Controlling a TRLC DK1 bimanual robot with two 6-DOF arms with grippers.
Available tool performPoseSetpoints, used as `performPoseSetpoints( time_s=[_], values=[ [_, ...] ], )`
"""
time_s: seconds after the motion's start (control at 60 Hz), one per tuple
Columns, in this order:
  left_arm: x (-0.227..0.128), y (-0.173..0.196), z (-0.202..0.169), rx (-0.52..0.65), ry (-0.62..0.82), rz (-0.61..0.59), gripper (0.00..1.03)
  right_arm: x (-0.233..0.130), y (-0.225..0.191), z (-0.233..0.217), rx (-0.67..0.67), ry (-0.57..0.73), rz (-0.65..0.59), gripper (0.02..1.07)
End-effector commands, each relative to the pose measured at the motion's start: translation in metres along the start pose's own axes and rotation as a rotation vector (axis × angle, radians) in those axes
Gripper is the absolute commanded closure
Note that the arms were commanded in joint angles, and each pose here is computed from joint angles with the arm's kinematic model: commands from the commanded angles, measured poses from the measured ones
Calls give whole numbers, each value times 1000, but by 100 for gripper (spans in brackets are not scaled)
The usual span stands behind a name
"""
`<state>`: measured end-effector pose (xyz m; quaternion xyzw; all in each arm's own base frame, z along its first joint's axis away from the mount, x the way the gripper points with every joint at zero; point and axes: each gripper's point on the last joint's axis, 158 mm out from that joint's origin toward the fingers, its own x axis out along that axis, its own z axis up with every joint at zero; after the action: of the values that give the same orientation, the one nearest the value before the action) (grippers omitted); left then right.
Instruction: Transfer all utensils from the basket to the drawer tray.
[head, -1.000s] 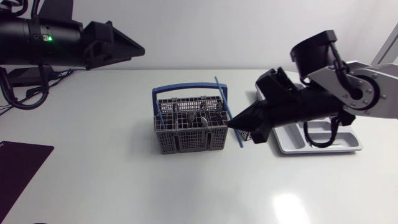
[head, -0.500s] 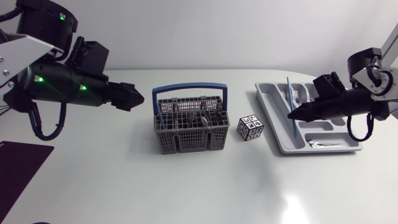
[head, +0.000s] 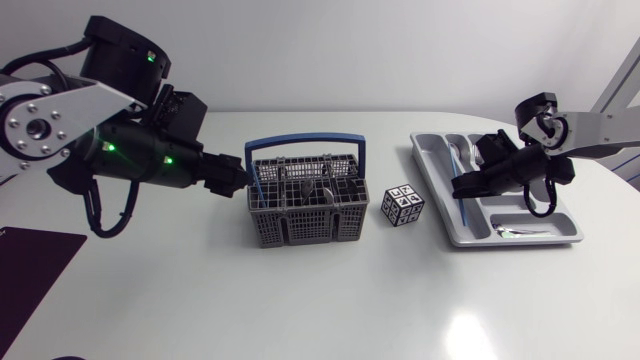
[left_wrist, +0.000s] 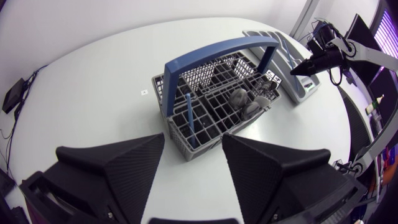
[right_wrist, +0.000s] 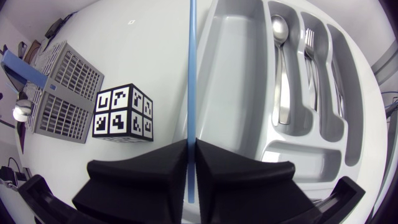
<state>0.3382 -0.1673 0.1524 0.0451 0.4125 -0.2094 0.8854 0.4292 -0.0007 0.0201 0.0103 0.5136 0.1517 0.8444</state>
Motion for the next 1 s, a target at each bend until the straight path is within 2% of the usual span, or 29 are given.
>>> performPoseSetpoints(
  time_s=[0.0, 0.05, 0.133, 0.233, 0.533, 0.733, 0.85, 0.983],
  values=[
    [14, 0, -17, -25, 46, 12, 38, 9, 2, 1, 23, 16, 2, 75],
    [15, 0, -18, -23, 46, 11, 38, 10, 5, -1, 16, 18, 5, 56],
    [17, 0, -18, -26, 43, 12, 38, 8, 8, -2, 2, 16, 7, 33],
    [21, 2, -16, -30, 24, 21, 38, 2, 12, 0, -11, 5, 6, 20],
    [44, 1, -10, -16, -36, 44, 39, -22, 38, 5, -50, -31, 16, 10],
    [62, 1, -3, -4, -69, 76, 39, -33, 63, 7, -82, -48, 34, 9],
    [73, -1, -2, -2, -76, 85, 46, -36, 74, 6, -98, -54, 44, 9],
    [80, -4, -3, -6, -80, 87, 60, -38, 82, 4, -112, -54, 46, 9]
  ],
)
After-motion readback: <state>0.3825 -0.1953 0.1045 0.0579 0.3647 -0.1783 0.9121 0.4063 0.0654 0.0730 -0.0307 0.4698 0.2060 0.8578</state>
